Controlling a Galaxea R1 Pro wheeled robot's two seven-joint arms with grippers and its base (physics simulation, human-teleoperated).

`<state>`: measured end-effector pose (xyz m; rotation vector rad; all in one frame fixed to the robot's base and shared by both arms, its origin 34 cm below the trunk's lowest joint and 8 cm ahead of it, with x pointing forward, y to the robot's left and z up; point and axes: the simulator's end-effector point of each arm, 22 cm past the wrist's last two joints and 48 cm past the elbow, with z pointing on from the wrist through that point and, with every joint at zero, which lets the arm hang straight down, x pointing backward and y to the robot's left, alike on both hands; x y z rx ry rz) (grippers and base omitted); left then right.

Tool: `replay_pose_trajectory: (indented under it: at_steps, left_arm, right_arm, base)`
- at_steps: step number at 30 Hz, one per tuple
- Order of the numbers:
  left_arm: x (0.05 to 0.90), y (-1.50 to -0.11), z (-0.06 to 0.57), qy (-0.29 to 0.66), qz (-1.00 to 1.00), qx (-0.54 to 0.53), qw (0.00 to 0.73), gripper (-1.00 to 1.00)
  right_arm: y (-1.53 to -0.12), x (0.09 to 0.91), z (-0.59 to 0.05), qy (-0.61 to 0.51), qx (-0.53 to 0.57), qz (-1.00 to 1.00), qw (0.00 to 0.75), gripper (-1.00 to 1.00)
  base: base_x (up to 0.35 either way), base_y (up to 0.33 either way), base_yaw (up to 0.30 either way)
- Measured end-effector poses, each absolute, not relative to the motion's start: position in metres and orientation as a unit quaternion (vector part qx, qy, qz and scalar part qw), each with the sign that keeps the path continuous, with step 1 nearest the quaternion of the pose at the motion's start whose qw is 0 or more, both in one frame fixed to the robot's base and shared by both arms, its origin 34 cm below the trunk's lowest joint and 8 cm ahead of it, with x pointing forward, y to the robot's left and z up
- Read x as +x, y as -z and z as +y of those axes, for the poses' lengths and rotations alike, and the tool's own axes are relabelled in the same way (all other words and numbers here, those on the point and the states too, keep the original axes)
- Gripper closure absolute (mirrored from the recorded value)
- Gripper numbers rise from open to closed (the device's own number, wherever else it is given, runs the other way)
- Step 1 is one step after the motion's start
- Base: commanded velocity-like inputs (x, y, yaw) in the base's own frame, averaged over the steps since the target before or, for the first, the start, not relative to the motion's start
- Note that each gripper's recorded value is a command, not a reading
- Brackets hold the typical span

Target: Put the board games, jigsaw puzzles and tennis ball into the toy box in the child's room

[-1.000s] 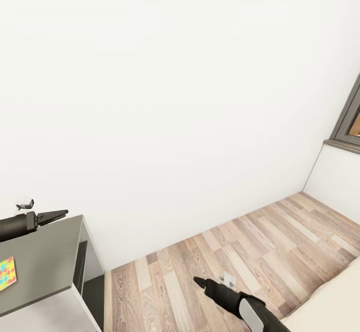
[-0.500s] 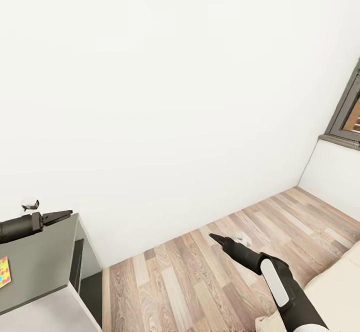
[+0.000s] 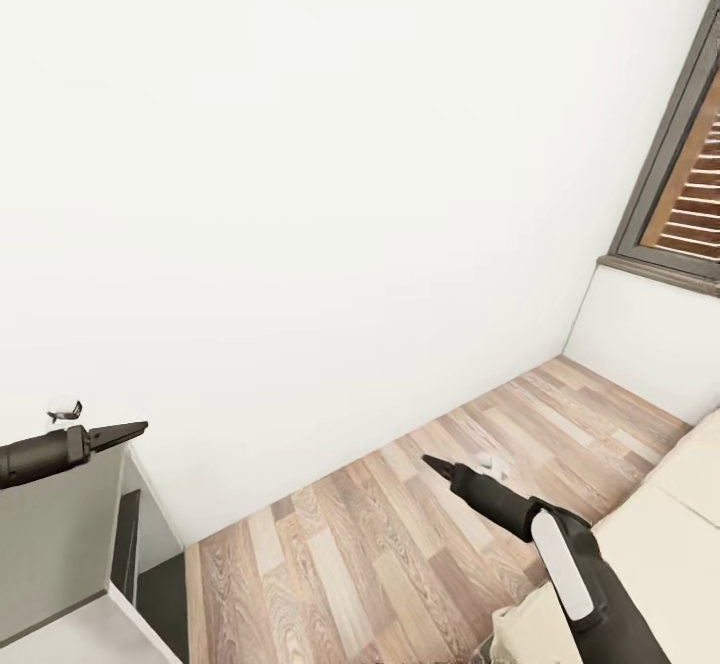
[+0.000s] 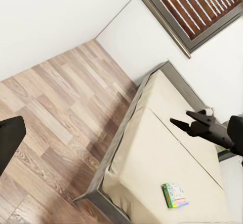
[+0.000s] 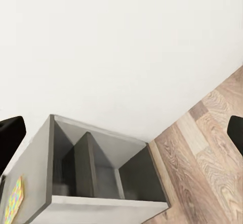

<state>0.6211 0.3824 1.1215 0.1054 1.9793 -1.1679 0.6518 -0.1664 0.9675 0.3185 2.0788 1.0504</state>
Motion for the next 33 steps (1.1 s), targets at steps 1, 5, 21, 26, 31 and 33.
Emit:
replay_pose_trajectory:
  at_steps: [1, 5, 21, 26, 31, 33]
  left_arm:
    - [0.621, -1.121, 0.383, 0.463, 0.786, 0.042, 0.408, -1.0]
    - [0.622, -1.118, 0.382, 0.464, 0.787, 0.041, 0.406, -1.0]
    - [0.624, -1.11, 0.383, 0.464, 0.79, 0.037, 0.4, -1.0]
    - [0.624, -1.109, 0.382, 0.464, 0.79, 0.037, 0.399, -1.0]
    - [0.624, -1.109, 0.382, 0.464, 0.79, 0.037, 0.399, -1.0]
    - [0.624, -1.109, 0.382, 0.464, 0.79, 0.037, 0.399, -1.0]
  right_arm:
    - [-0.974, 0.647, -0.165, -0.414, 0.119, 0.815, 0.388, -1.0]
    - [-0.999, 0.627, -0.165, -0.419, 0.1, 0.81, 0.398, -1.0]
    - [-0.996, 0.626, -0.179, -0.413, 0.115, 0.81, 0.4, -1.0]
    - [-0.996, 0.626, -0.179, -0.414, 0.115, 0.809, 0.4, -1.0]
    - [-0.996, 0.626, -0.179, -0.415, 0.115, 0.809, 0.401, -1.0]
    - [-0.997, 0.626, -0.179, -0.415, 0.115, 0.808, 0.401, -1.0]
  base:
    - [0.0, 0.098, -0.187]
    - [0.0, 0.03, -0.19]
    - [-0.016, 0.001, -0.221]
    - [-0.006, 0.0, -0.272]
    - [-0.001, 0.0, -0.276]
    - [0.0, 0.0, -0.236]
